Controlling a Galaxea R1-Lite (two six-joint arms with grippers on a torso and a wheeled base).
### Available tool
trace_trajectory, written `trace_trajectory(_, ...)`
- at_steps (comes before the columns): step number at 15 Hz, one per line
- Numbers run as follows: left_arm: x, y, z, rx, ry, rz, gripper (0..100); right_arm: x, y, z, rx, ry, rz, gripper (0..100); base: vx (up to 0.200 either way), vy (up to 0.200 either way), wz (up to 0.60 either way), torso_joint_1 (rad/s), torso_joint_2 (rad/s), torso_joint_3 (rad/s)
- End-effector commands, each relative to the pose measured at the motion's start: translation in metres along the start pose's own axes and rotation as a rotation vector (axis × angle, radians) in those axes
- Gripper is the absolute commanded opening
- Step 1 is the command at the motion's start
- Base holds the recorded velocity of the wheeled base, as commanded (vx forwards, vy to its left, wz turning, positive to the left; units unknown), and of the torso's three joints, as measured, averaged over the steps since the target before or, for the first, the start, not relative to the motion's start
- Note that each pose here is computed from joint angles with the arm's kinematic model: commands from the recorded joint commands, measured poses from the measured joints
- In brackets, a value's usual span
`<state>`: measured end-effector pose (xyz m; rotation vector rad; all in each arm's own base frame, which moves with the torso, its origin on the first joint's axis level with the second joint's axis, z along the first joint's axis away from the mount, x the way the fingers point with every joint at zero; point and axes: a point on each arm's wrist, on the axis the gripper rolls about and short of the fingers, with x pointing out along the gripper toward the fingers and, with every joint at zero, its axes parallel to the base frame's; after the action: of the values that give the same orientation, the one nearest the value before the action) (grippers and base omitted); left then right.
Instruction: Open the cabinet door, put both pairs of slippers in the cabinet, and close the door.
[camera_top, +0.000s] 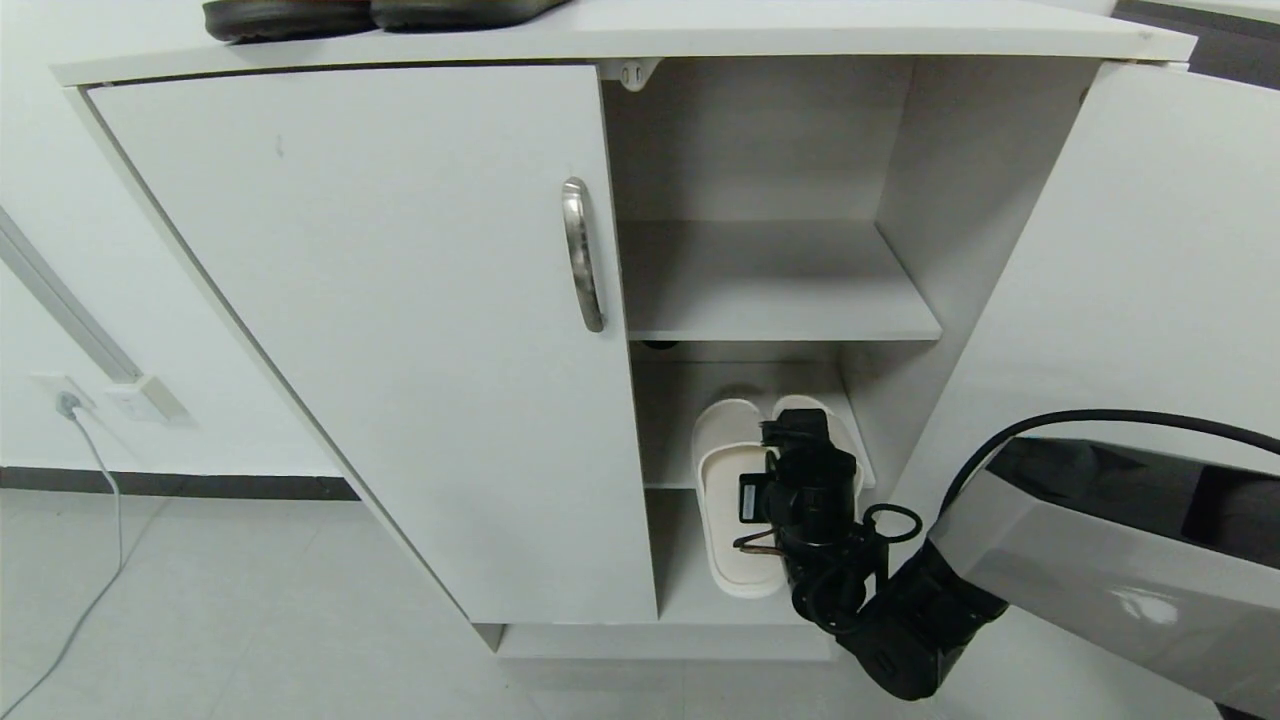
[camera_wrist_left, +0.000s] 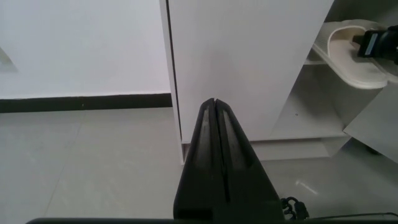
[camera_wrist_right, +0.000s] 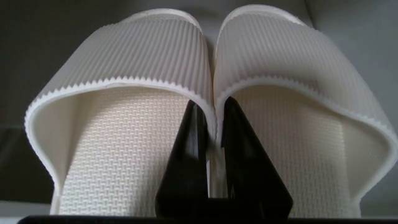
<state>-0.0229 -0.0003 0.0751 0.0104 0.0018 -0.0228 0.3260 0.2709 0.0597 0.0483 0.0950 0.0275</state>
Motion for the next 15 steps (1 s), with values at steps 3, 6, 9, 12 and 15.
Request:
trace_trajectory(3, 0.0, 0.0, 0.0, -0.001, 0.001, 0.0, 0, 0.029, 0.006, 0.007, 0.019, -0.023, -0.009, 0, 0.0, 0.0, 0.0, 0.0, 0.0, 0.0)
trace_trajectory(6, 0.0, 0.0, 0.0, -0.001, 0.001, 0.0, 0, 0.044, 0.012, 0.014, 0.028, -0.033, -0.019, 0, 0.0, 0.0, 0.0, 0.0, 0.0, 0.0)
trace_trajectory(9, 0.0, 0.0, 0.0, 0.0, 0.001, 0.0, 0, 0.055, 0.014, 0.022, 0.026, -0.033, -0.02, 0, 0.0, 0.0, 0.0, 0.0, 0.0, 0.0)
trace_trajectory(12, 0.0, 0.0, 0.0, 0.0, 0.001, 0.0, 0, 0.063, 0.013, 0.025, 0.006, -0.038, 0.003, 0, 0.0, 0.0, 0.0, 0.0, 0.0, 0.0)
trace_trajectory(15, 0.0, 0.0, 0.0, 0.0, 0.001, 0.0, 0, 0.072, 0.015, 0.024, -0.001, -0.056, -0.003, 0, 0.0, 0.0, 0.0, 0.0, 0.0, 0.0)
